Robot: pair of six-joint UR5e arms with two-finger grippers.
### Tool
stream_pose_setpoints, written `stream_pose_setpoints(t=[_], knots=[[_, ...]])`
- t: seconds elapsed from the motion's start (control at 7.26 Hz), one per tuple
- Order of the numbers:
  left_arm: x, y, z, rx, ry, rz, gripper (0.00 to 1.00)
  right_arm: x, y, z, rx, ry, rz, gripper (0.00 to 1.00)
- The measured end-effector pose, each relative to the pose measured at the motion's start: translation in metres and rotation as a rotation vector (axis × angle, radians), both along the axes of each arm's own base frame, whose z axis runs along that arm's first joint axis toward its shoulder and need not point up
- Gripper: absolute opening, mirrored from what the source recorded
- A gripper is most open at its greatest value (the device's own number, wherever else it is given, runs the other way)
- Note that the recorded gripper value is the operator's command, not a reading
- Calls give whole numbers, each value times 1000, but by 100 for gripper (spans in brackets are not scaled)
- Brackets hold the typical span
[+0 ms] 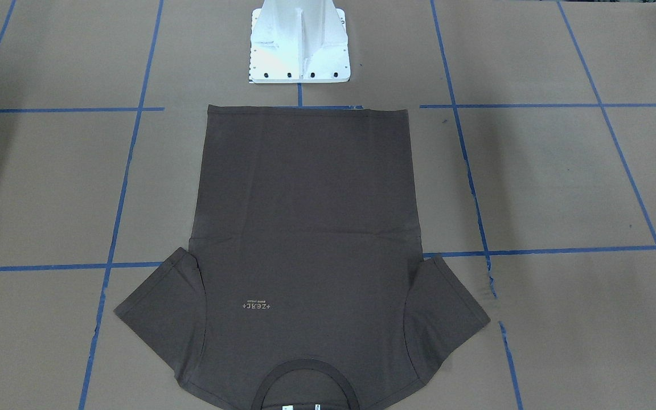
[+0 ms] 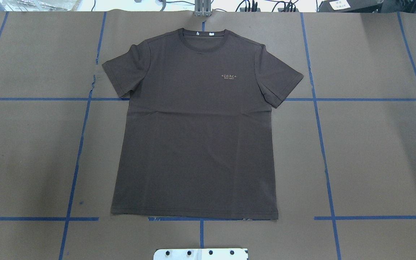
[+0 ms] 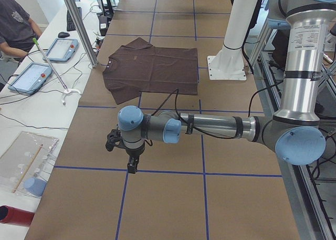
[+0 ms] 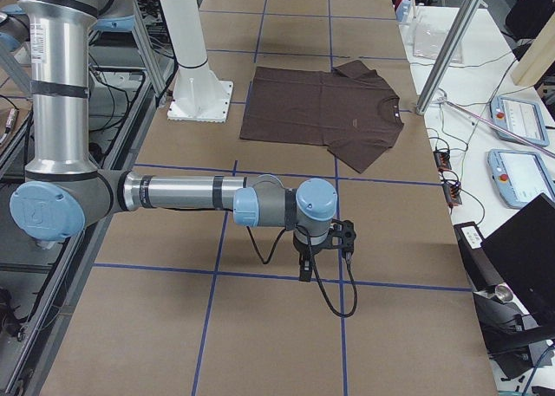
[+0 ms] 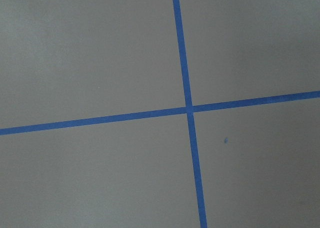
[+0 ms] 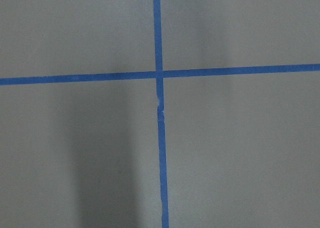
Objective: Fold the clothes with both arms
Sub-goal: 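Move the right arm in toward the shirt's sleeve nearest it, then grasp the sleeve nearest the right gripper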
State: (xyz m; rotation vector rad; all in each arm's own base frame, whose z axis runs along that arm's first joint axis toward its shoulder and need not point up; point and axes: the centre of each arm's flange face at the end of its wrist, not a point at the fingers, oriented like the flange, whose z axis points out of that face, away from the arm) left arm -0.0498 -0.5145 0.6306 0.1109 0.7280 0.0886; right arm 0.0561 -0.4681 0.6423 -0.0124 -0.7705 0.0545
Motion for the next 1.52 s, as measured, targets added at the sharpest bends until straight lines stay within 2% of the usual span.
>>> stream_pose_setpoints(t=[0.28, 0.41, 0.69, 0.96, 1.1, 1.52], knots=[[0, -3, -5, 8, 1, -1, 100, -1, -5, -8, 17, 9, -1, 100], [1, -11, -19, 34, 2, -3, 100, -12, -21, -20, 43, 12, -20, 100], [6, -52, -79, 152, 15, 2, 100, -78, -91, -73, 140, -1, -109, 100], [46, -79, -120, 335, 38, 62, 100, -161, -160, -145, 236, -41, -177, 100], [63, -83, -124, 385, 49, 80, 100, -211, -182, -176, 267, -61, -177, 100], [103, -108, -122, 394, 56, 121, 100, -331, -214, -205, 275, -168, -49, 100]])
